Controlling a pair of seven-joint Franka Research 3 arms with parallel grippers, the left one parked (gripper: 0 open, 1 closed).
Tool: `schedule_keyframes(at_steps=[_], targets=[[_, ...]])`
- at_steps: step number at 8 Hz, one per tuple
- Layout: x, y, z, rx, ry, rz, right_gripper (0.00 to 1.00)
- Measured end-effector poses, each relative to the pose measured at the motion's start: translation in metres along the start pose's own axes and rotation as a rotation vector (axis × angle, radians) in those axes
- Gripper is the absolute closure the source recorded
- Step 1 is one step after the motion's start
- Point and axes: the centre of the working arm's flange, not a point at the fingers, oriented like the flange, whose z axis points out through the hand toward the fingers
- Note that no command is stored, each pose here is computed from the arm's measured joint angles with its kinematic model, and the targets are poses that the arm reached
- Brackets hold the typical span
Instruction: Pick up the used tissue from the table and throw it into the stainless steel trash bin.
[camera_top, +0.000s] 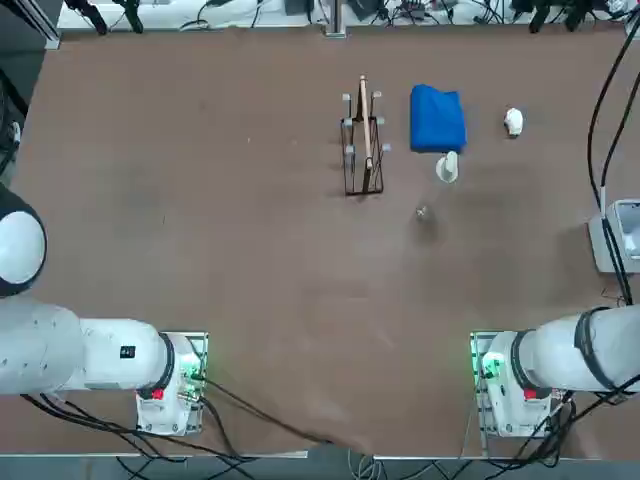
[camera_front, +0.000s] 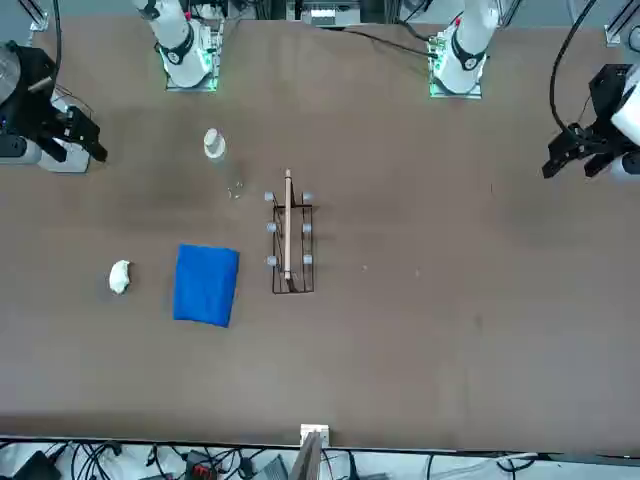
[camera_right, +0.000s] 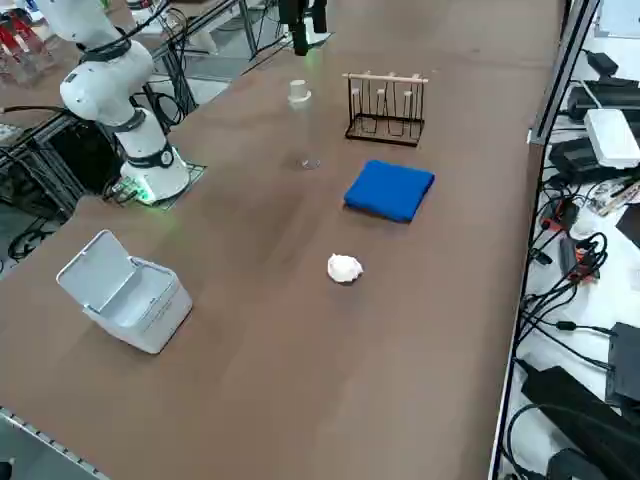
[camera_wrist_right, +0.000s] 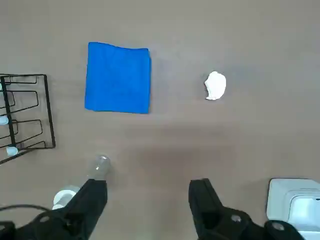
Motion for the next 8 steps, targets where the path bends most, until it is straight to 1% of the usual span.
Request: schedule_keyframes(at_steps=[4,5,6,8], targets=[[0.004,0.004,0.005,-0.011,-0.004,0.006,0.0],[0.017,0.011,0.018,-0.033,0.007,0.007,0.0],[0.038,0.02,0.042,-0.058,0.027,-0.025,0.0],[0.09,0.051,0.118,-0.078,0.053,-0.165,0.0]])
